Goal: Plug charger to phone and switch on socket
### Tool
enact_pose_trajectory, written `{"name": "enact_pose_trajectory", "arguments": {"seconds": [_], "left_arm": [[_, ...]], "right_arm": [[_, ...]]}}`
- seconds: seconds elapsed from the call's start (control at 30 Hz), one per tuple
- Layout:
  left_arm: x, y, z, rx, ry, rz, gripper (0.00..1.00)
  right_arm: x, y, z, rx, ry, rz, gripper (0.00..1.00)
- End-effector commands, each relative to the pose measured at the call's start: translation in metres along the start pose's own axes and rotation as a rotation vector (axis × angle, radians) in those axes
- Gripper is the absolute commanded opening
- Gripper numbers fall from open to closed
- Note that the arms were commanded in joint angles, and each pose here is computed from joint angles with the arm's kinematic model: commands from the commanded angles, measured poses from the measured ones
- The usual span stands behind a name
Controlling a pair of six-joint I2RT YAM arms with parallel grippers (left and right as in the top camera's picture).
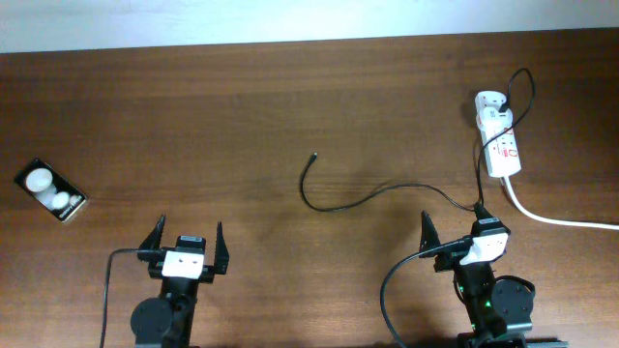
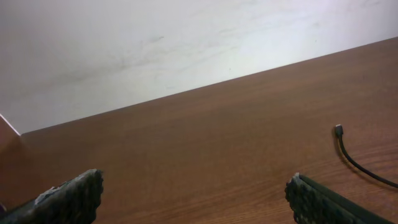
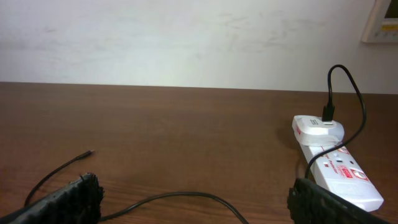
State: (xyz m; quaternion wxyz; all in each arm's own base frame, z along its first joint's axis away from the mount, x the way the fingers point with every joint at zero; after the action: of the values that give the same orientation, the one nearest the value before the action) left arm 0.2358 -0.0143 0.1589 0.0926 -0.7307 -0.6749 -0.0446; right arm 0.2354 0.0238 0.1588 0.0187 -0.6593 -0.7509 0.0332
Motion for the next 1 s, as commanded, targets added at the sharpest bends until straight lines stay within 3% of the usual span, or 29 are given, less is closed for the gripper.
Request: {"name": "enact_pose_trajectory", "arguments": {"seconds": [0.0,0.27,0.37,0.57,0.97], "left_arm": [[0.001,0.000,0.002,0.003,0.012,-0.006,0.99],[0.003,0.000,-0.003,-0.016,0.013,-0.015,0.99],[-0.008,-0.001,-0.011,-0.056,0.015,0.057,0.99],[-0.004,-0.005,-0.040,-0.133,-0.006,0.050,0.99],[0.005,0.034,-0.095,0.076,-0.037,0.112,0.99]], "right_arm": [[-0.001,0.001,0.005,0.015,0.005,0.010,0.99],[-0.001,0.001,0.005,0.015,0.005,0.009,0.99],[-0.001,0.001,0.005,0.015,0.005,0.009,0.99],[-0.001,0.001,0.005,0.015,0.005,0.009,0.99],[-0.001,0.001,0.005,0.015,0.005,0.010,0.99]]}}
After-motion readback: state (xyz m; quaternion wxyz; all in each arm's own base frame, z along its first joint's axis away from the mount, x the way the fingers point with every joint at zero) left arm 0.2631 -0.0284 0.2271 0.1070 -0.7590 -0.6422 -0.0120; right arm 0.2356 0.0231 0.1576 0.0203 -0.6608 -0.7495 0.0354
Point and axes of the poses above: each gripper's point midway between its finger pads, its own y axis out along the fingers, its own x axis along the line the jaws close on, z = x × y, the point moved 1 cm from there along -y, back along the fingers, and after that the axes turned 3 degrees about -y, right-handed, at the moved point
